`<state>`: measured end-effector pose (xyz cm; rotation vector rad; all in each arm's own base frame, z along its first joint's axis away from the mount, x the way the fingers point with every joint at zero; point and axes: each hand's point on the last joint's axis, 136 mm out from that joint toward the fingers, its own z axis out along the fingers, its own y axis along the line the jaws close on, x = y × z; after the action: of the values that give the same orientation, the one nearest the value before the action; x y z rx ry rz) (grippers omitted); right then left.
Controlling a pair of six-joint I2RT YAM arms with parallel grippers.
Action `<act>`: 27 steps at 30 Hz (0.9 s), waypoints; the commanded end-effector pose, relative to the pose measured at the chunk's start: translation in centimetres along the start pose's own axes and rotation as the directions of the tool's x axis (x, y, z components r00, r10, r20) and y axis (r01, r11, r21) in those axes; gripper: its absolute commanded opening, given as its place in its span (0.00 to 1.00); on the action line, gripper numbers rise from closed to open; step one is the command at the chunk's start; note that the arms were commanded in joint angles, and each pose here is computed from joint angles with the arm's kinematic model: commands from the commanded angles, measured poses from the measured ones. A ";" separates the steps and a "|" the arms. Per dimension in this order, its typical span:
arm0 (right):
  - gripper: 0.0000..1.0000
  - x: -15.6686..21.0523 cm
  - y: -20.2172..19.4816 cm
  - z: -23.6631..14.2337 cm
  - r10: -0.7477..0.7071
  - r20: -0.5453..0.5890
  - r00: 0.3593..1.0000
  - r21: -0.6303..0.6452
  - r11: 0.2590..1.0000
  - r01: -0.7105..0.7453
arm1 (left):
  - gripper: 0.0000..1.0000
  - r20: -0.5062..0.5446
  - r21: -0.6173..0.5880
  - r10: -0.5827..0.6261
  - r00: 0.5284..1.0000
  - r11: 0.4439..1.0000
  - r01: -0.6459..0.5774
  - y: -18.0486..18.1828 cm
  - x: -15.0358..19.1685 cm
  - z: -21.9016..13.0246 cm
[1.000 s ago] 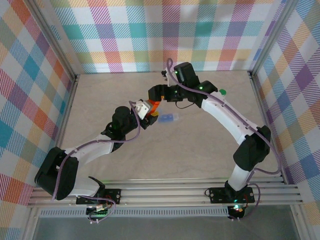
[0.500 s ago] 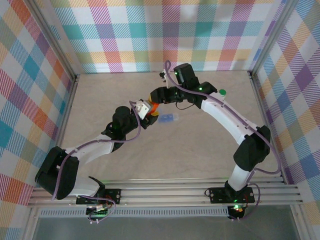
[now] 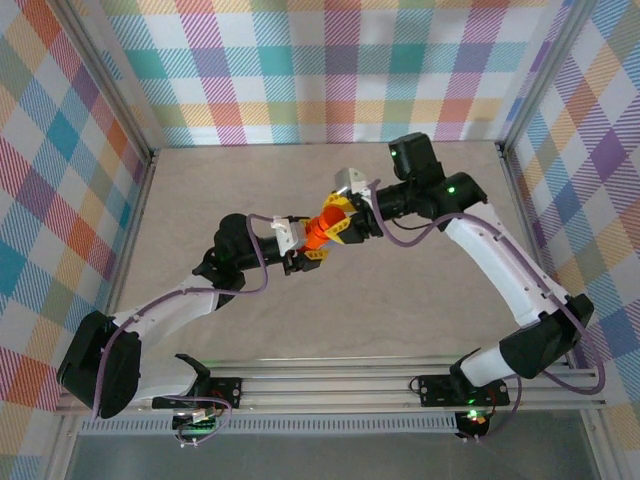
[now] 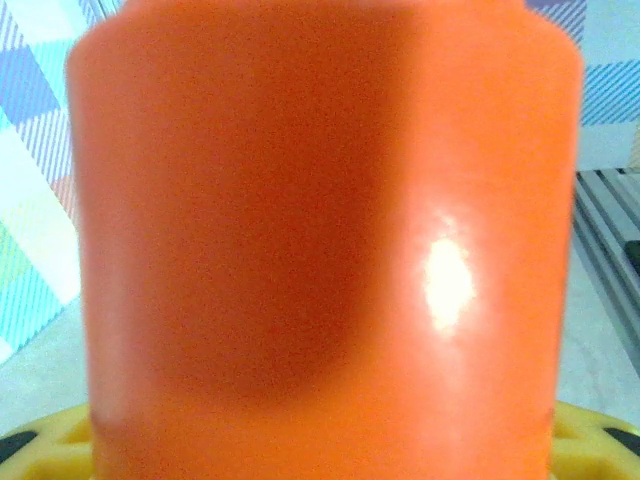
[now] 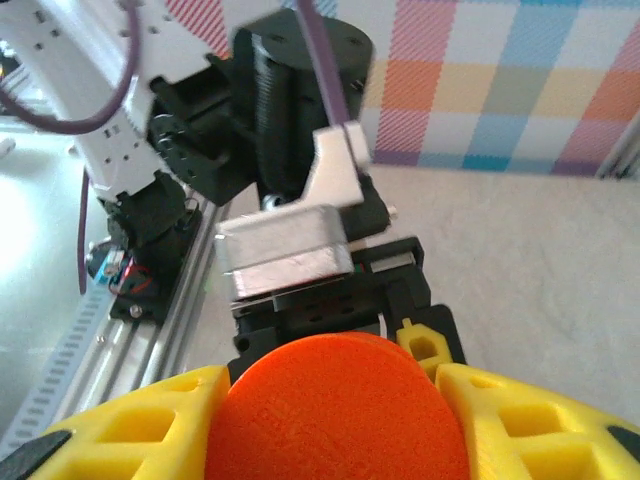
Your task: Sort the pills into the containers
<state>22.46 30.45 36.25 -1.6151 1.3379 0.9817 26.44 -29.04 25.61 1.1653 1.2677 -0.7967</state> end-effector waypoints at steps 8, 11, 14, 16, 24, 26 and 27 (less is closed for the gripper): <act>0.30 -2.0 -2.5 -1.5 -0.103 0.009 0.995 0.179 0.979 0.100 | 0.00 -0.069 -0.042 -0.017 0.998 0.999 0.014 0.9 0.9 0.0; 0.29 -0.9 -6.1 -2.7 0.036 0.046 0.998 0.428 0.902 -0.052 | 0.00 -0.090 -0.189 -0.068 0.994 0.981 0.050 3.3 1.8 -0.2; 0.18 0.7 -8.0 -4.4 0.141 0.141 0.980 0.589 0.783 -0.198 | 0.00 -0.105 -0.306 -0.126 0.986 0.948 0.089 4.8 3.3 -0.6; 0.11 2.1 -8.0 -5.0 0.191 0.195 0.962 0.630 0.727 -0.272 | 0.00 -0.116 -0.352 -0.157 0.981 0.930 0.107 5.3 4.2 -0.8; 0.00 6.7 -5.6 -4.5 0.313 0.301 0.901 0.604 0.668 -0.434 | 0.00 -0.173 -0.463 -0.219 0.960 0.878 0.116 6.9 6.3 -1.7; 0.00 8.8 -5.8 -4.7 0.364 0.305 0.880 0.638 0.608 -0.472 | 0.00 -0.206 -0.480 -0.236 0.950 0.870 0.112 7.2 6.9 -1.8; 0.00 10.1 -6.0 -4.9 0.390 0.308 0.868 0.663 0.567 -0.489 | 0.00 -0.229 -0.482 -0.248 0.941 0.869 0.111 7.3 7.5 -1.7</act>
<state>29.03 24.17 29.29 -0.7592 1.7700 0.6689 33.30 -24.76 20.71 0.8205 1.6596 -0.4724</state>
